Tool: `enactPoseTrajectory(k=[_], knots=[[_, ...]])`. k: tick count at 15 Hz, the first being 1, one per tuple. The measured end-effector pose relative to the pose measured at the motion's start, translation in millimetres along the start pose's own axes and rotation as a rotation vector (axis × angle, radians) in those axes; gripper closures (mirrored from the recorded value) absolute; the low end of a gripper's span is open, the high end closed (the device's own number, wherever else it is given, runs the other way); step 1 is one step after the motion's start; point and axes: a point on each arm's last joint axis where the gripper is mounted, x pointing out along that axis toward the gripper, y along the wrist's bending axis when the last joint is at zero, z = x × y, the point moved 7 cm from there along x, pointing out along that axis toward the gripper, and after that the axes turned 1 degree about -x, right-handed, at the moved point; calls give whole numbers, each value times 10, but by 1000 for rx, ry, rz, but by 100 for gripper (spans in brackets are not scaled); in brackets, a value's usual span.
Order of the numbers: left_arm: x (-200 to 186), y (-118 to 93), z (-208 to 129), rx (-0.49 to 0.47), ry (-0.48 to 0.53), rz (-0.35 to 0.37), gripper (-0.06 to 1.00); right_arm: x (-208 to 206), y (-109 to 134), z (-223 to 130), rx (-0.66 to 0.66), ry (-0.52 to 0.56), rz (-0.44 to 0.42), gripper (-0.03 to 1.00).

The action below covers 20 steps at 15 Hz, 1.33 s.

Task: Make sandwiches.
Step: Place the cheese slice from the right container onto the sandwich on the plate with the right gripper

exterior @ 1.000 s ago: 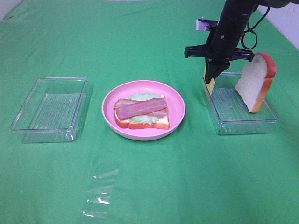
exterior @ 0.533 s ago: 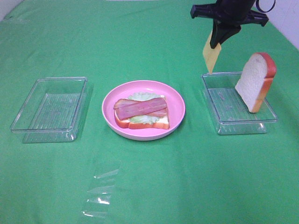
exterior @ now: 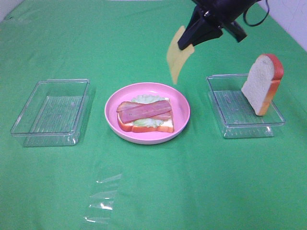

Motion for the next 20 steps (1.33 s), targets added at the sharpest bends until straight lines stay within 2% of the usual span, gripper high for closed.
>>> enactPoseTrajectory(k=[1, 3, 7, 9, 13, 15, 18, 20], knots=[[0, 0, 0, 0, 0, 0, -3, 159, 68, -26, -11, 13, 67, 95], [0, 0, 0, 0, 0, 0, -3, 442, 148, -35, -14, 34, 126, 95], [0, 0, 0, 0, 0, 0, -3, 1048, 71, -25, 26, 67, 129, 95], [0, -1, 0, 0, 0, -1, -3, 1254, -97, 44, 57, 44, 102, 95], [0, -1, 0, 0, 0, -1, -3, 1324, -195, 115, 43, 27, 68, 95], [0, -1, 0, 0, 0, -1, -3, 1345, -291, 87, 19, 48, 16, 95], [0, -3, 0, -1, 0, -2, -3, 1332, -495, 19, 12, 88, -112, 95], [0, -3, 0, -1, 0, -2, -3, 1327, -534, 9, 16, 94, -136, 94]])
